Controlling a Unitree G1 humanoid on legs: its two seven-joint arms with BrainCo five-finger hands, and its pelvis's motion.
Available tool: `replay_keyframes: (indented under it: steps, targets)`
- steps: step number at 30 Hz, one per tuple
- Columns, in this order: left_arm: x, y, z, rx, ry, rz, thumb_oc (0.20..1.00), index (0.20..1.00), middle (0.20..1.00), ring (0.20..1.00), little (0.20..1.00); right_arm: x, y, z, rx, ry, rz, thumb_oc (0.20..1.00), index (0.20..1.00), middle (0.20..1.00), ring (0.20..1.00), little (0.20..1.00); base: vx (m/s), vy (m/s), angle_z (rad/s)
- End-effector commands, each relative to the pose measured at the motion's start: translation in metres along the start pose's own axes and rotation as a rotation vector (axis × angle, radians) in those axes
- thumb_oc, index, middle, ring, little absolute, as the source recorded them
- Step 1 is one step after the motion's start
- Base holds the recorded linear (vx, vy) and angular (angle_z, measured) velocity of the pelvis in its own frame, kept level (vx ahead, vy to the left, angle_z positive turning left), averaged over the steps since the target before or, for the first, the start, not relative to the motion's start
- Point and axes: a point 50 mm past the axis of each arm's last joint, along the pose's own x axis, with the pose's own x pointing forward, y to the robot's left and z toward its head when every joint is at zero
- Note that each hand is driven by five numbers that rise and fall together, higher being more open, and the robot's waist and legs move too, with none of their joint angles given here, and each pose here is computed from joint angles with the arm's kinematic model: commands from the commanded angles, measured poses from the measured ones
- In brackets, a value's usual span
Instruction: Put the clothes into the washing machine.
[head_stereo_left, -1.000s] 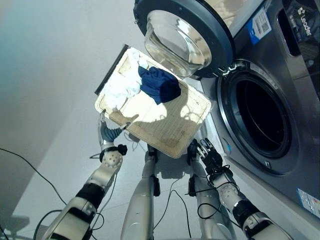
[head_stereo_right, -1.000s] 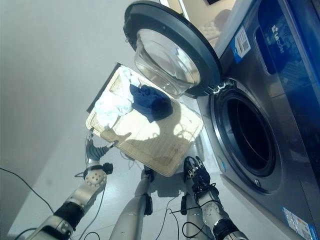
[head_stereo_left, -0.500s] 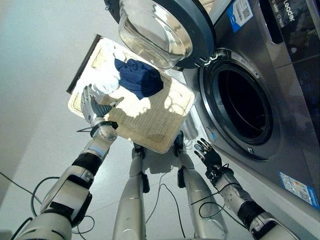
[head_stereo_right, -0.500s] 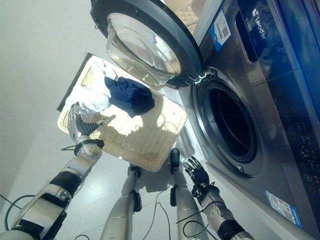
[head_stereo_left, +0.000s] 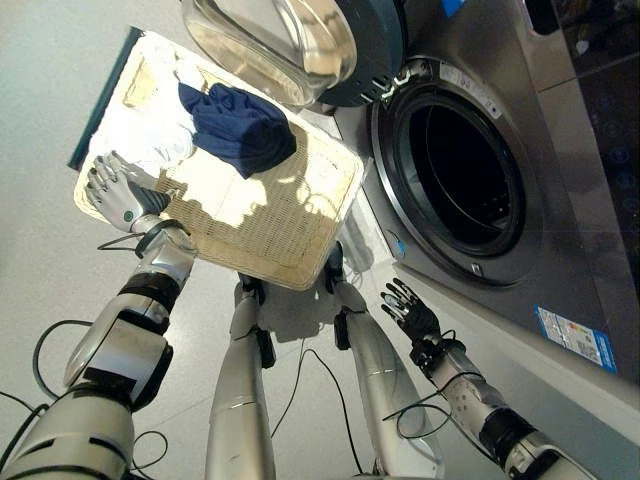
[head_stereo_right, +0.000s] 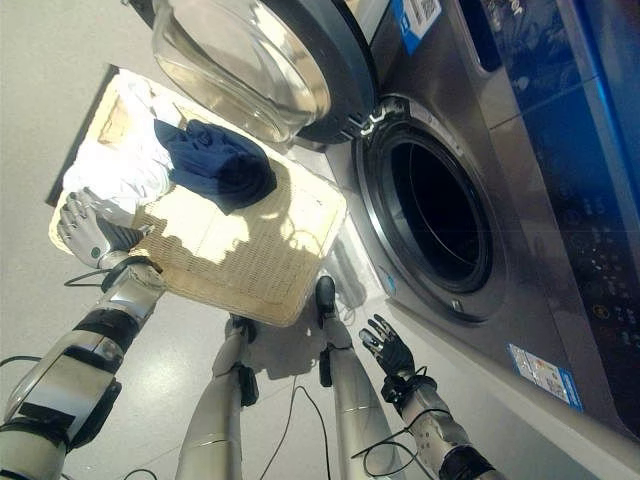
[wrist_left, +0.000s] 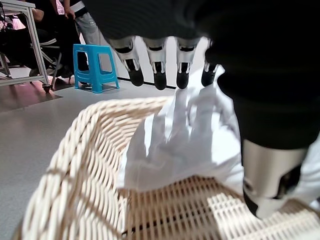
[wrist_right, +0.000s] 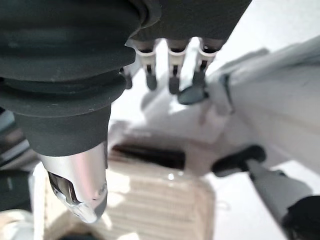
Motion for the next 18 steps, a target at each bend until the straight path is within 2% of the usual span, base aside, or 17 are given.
replay_keyframes:
  steps: [1, 4, 7, 8, 9, 10, 15, 16, 18]
  targets:
    - [0.024, 0.024, -0.012, 0.064, 0.006, 0.105, 1.000, 1.000, 1.000, 1.000, 1.000, -0.013, 0.006, -0.008, 0.037, -0.007, 0.056, 1.000, 1.000, 1.000, 1.000, 1.000, 0.12, 0.155, 0.01]
    - [0.035, 0.030, -0.021, 0.155, 0.035, 0.063, 1.000, 1.000, 1.000, 1.000, 1.000, -0.017, 0.003, -0.006, 0.055, -0.019, 0.055, 1.000, 1.000, 1.000, 1.000, 1.000, 0.10, 0.116, -0.07]
    - [0.039, 0.033, -0.022, 0.164, 0.060, 0.060, 1.000, 1.000, 1.000, 1.000, 1.000, -0.016, 0.003, -0.002, 0.066, -0.037, 0.055, 1.000, 1.000, 1.000, 1.000, 1.000, 0.03, 0.043, -0.03]
    - [0.040, 0.034, -0.022, 0.158, 0.073, 0.059, 0.765, 0.765, 0.765, 0.765, 0.765, -0.015, 0.003, 0.000, 0.072, -0.042, 0.055, 1.000, 1.000, 1.000, 1.000, 1.000, 0.03, 0.037, 0.02]
    - [0.040, 0.034, -0.022, 0.156, 0.075, 0.059, 0.583, 0.583, 0.583, 0.583, 0.583, -0.015, 0.003, 0.000, 0.073, -0.044, 0.055, 1.000, 1.000, 1.000, 1.000, 1.000, 0.03, 0.036, -0.03]
    - [0.044, 0.037, -0.023, 0.110, 0.116, 0.057, 0.222, 0.222, 0.222, 0.222, 0.222, -0.014, 0.003, 0.002, 0.090, -0.057, 0.055, 1.000, 1.000, 1.000, 1.000, 1.000, 0.02, 0.023, -0.04]
    - [0.048, 0.039, -0.019, 0.026, 0.134, 0.053, 0.200, 0.200, 0.200, 0.200, 0.200, -0.014, 0.003, 0.003, 0.102, -0.059, 0.061, 1.000, 1.000, 1.000, 1.000, 1.000, 0.01, 0.003, -0.02]
    - [0.052, 0.041, -0.015, -0.144, 0.181, 0.039, 0.200, 0.200, 0.200, 0.200, 0.200, -0.015, 0.005, -0.002, 0.116, -0.046, 0.073, 1.000, 1.000, 1.000, 1.000, 1.000, 0.02, -0.013, -0.06]
    - [0.051, 0.040, -0.012, -0.192, 0.170, 0.047, 0.200, 0.200, 0.200, 0.200, 0.200, -0.016, 0.006, -0.004, 0.128, -0.038, 0.085, 1.000, 1.000, 1.000, 1.000, 1.000, 0.01, -0.010, -0.03]
